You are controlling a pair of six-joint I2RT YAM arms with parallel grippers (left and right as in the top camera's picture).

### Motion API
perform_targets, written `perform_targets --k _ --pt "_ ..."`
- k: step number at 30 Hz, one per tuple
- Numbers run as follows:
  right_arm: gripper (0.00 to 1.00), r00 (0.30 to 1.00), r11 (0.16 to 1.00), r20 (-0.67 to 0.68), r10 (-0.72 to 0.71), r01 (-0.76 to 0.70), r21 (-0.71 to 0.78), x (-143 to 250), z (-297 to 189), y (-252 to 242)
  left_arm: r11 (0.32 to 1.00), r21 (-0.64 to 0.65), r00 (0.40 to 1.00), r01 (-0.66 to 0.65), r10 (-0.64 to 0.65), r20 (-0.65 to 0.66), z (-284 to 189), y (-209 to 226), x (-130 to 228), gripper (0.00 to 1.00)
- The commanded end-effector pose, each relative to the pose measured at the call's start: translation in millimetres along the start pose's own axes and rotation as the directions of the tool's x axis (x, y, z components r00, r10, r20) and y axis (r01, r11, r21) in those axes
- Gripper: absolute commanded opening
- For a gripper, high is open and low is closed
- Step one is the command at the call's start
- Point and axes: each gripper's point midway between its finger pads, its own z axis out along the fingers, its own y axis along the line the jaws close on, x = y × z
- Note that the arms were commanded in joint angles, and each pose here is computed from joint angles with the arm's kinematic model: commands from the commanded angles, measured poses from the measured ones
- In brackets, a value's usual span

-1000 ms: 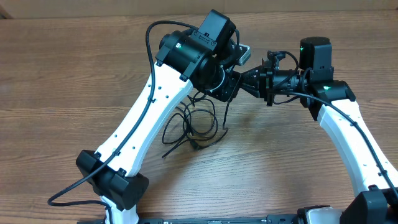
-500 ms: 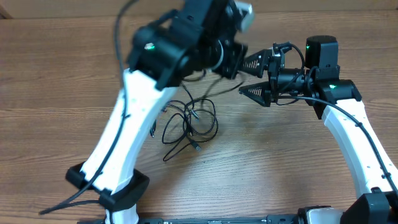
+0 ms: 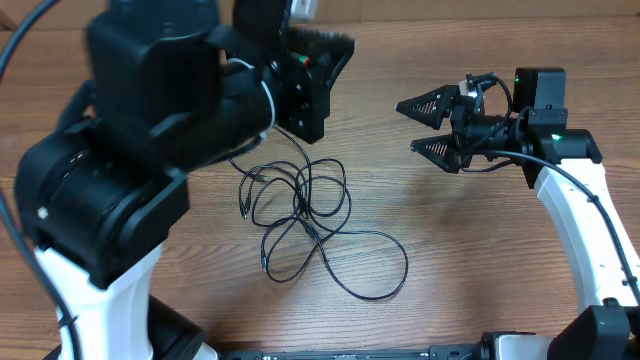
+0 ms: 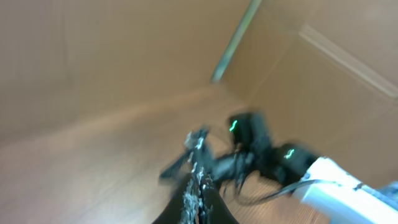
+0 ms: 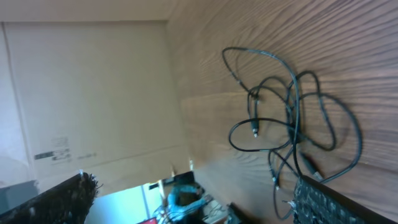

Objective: Untangle cables

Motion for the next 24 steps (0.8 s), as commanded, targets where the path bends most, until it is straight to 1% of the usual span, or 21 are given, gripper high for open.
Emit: perform_targets --k 1,2,3,6,7,8,9,10,12,15,16,17,18,19,21,24 --pt "1.0 0.996 0.997 0.071 -0.051 0.046 0.062 -10.8 -4.5 -7.1 0.99 -0.13 0.978 0.05 -0.075 -0.192 42.4 34.5 44.2 0.04" --pt "1.0 0.995 0.996 0.089 -0.05 0.043 0.08 -14.3 -5.8 -10.4 0.988 -0.145 0.969 0.055 -0.088 -0.232 47.0 38.6 53.7 0.05" --pt "1.0 0.992 0.994 0.115 -0.049 0.037 0.104 -19.5 -8.1 -15.1 0.985 -0.163 0.956 0.059 -0.103 -0.276 52.3 43.3 64.6 0.08" --pt "1.0 0.981 0.983 0.19 -0.027 -0.009 0.186 -32.7 -18.1 -33.6 0.973 -0.219 0.894 0.078 -0.165 -0.417 69.2 57.5 101.1 0.27" --pt "1.0 0.978 0.978 0.208 -0.02 -0.024 0.206 -35.6 -21.2 -38.7 0.968 -0.237 0.872 0.088 -0.19 -0.451 73.0 61.0 110.8 0.29" --pt "1.0 0.973 0.971 0.232 -0.013 -0.043 0.234 -39.2 -25.3 -45.5 0.967 -0.236 0.853 0.099 -0.205 -0.48 81.8 62.3 118.6 0.27" --pt "1.0 0.965 0.961 0.262 -0.009 -0.064 0.268 -43.7 -30.3 -53.4 0.97 -0.217 0.836 0.113 -0.211 -0.506 88.1 59.8 125.1 0.33" --pt "1.0 0.956 0.948 0.294 -0.007 -0.087 0.305 -48.2 -35.7 -61.9 0.971 -0.192 0.804 0.142 -0.226 -0.55 97.5 55.4 136.3 0.43" --pt "1.0 0.937 0.919 0.348 -0.012 -0.127 0.373 -55.1 -45.3 -76.7 0.966 -0.193 0.764 0.172 -0.254 -0.593 110.2 54.3 150.3 0.52" --pt "1.0 0.901 0.849 0.432 -0.036 -0.201 0.489 -63.7 -64.4 -102.1 0.962 -0.213 0.718 0.169 -0.268 -0.642 131.8 58.7 170.3 0.54" --pt "1.0 0.892 0.827 0.449 -0.043 -0.22 0.517 -64.7 -69.4 -108.1 0.962 -0.212 0.699 0.172 -0.271 -0.662 139.1 57.8 178.1 0.59" --pt "1.0 0.879 0.794 0.473 -0.057 -0.247 0.555 -66.0 -77.2 -116.6 0.962 -0.205 0.676 0.179 -0.272 -0.685 147.1 55.1 186.9 0.78" --pt "1.0 0.872 0.774 0.486 -0.065 -0.263 0.576 -66.4 -81.7 -121.3 0.963 -0.201 0.663 0.181 -0.27 -0.698 151.8 53.9 192.4 0.9" --pt "1.0 0.863 0.752 0.499 -0.076 -0.279 0.597 -67.2 -86.8 -125.9 0.966 -0.191 0.656 0.175 -0.259 -0.709 154.9 52.6 196.1 0.95" --pt "1.0 0.852 0.722 0.515 -0.091 -0.3 0.624 -67.7 -93.7 -131.9 0.969 -0.183 0.652 0.167 -0.248 -0.716 156.5 50.6 198.6 1.0" --pt "1.0 0.841 0.685 0.53 -0.108 -0.324 0.653 -67.5 -101.8 -138.5 0.969 -0.179 0.667 0.172 -0.248 -0.703 149.9 47.4 192.3 1.0"
